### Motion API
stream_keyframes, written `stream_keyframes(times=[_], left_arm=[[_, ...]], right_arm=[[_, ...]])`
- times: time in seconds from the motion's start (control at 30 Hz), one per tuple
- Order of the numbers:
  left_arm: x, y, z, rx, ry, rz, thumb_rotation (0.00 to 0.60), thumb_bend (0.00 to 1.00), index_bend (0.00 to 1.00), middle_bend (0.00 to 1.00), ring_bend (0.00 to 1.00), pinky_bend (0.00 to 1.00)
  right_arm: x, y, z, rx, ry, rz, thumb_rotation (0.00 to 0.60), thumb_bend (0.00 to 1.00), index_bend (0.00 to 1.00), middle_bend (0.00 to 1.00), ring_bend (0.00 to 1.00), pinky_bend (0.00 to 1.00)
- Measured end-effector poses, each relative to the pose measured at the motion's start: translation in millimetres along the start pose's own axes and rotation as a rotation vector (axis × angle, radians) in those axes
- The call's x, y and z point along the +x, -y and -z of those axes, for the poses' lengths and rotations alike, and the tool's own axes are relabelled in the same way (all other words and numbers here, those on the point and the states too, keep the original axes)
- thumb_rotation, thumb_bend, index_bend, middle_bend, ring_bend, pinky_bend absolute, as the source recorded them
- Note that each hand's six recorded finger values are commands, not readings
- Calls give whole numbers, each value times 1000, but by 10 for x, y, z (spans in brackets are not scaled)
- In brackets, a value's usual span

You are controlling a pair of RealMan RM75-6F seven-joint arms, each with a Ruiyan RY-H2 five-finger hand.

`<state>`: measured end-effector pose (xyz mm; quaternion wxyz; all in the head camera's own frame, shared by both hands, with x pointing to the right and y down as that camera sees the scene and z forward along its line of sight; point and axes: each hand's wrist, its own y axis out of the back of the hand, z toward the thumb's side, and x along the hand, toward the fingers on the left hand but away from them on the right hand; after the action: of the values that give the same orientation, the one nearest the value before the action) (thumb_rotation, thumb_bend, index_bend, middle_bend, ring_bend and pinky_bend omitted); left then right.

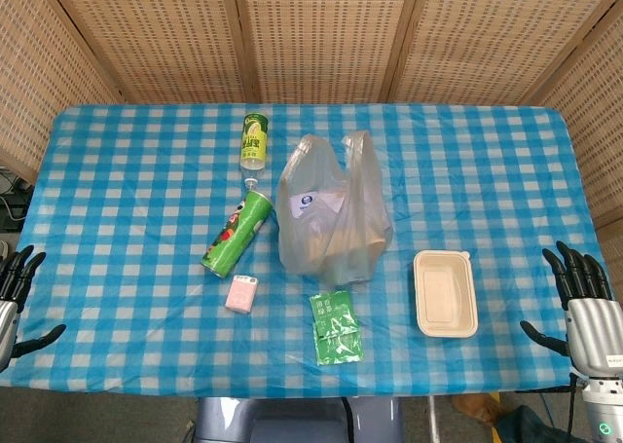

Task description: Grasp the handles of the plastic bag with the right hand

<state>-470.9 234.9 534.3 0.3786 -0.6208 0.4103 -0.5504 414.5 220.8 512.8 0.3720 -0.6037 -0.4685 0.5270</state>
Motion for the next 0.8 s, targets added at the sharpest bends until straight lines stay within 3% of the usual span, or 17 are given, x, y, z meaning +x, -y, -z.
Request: stream_keyframes(times=[0.47,0.63,0.8], left_arm=[[5,-1,-24,-10,9,8,600,0,0,0,0,0],[52,13,-4,-14,-1,14,600,0,0,0,0,0],[99,32,13,-13,-11,20,600,0,0,0,0,0]], right_arm=[[-108,91,-47,-40,-22,-48,600,0,0,0,0,0],[-325,17,-158,-134,-80,-88,600,0,0,0,0,0],[-740,-194,-387,-209,-195,-142,600,0,0,0,0,0]])
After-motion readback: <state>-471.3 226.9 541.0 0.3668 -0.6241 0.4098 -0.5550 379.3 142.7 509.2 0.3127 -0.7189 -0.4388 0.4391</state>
